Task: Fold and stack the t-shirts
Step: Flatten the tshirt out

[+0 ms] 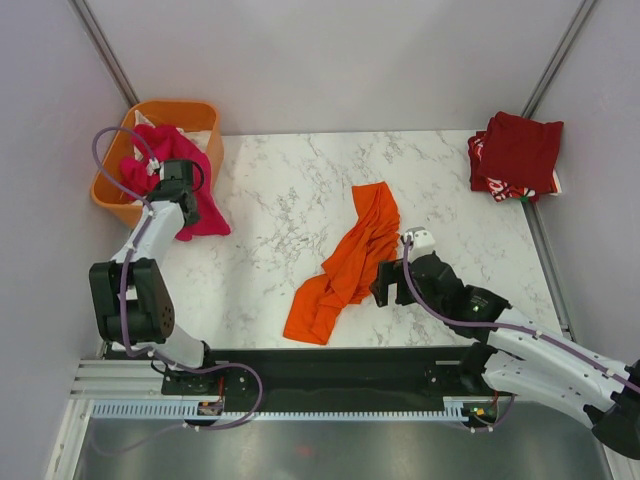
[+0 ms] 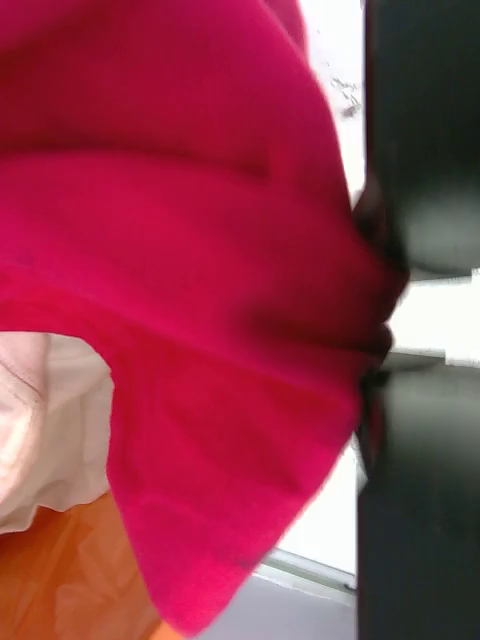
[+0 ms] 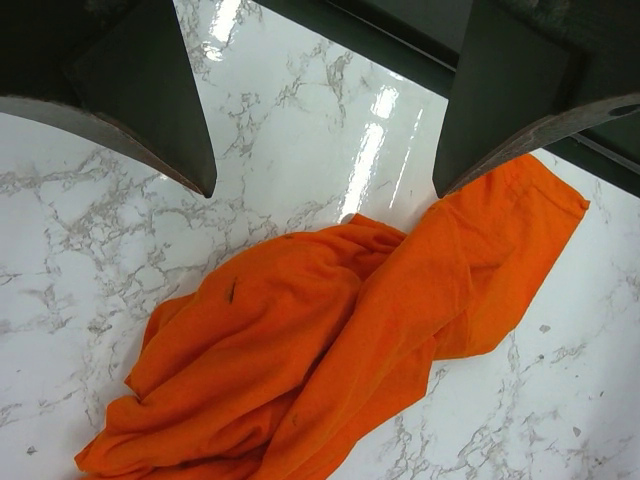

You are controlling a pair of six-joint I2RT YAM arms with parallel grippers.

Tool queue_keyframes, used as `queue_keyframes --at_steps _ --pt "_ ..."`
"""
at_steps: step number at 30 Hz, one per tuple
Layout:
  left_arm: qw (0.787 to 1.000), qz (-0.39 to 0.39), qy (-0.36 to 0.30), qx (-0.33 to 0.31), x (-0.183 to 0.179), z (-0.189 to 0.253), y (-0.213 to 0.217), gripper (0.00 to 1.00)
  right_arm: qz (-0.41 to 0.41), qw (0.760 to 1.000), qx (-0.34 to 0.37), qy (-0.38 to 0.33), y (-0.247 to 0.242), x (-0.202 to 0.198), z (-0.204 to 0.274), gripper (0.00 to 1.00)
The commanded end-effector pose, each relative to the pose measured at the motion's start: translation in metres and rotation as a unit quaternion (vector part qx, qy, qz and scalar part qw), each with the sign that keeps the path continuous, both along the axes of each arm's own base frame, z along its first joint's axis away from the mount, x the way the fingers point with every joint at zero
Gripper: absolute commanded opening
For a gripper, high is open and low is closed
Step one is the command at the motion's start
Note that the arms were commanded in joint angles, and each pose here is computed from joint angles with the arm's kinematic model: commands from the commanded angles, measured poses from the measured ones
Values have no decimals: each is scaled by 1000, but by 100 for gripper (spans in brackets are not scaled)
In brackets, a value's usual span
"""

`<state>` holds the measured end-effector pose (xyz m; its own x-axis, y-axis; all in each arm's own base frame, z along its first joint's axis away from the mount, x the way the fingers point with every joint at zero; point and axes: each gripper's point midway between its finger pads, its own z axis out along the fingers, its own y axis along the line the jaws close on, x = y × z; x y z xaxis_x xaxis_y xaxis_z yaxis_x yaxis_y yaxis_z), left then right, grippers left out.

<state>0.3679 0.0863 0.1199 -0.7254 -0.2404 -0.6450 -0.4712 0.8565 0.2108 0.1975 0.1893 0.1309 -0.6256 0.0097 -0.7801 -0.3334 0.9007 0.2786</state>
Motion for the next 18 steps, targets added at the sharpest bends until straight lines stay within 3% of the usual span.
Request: queue_keyframes --at_steps 1,2,7,10,14,18 --pt "998 -1 -66 -7 27 30 7 20 3 1000 -1 -9 0 2 4 98" --pt "998 -2 -68 -7 28 32 7 2 6 1000 -1 -6 1 2 2 98" --pt "994 -14 -105 -12 18 58 -1 2 10 1000 -5 -2 2 1 0 98" --pt "987 -20 -156 -19 8 95 -8 2 17 1000 -13 6 5 0 -6 98" --pt "969 -28 -243 -27 -5 168 -16 2 27 999 -24 18 9 1 -16 98" --pt "935 -44 -351 -24 -3 267 -20 2 39 999 -27 26 16 2 -21 98"
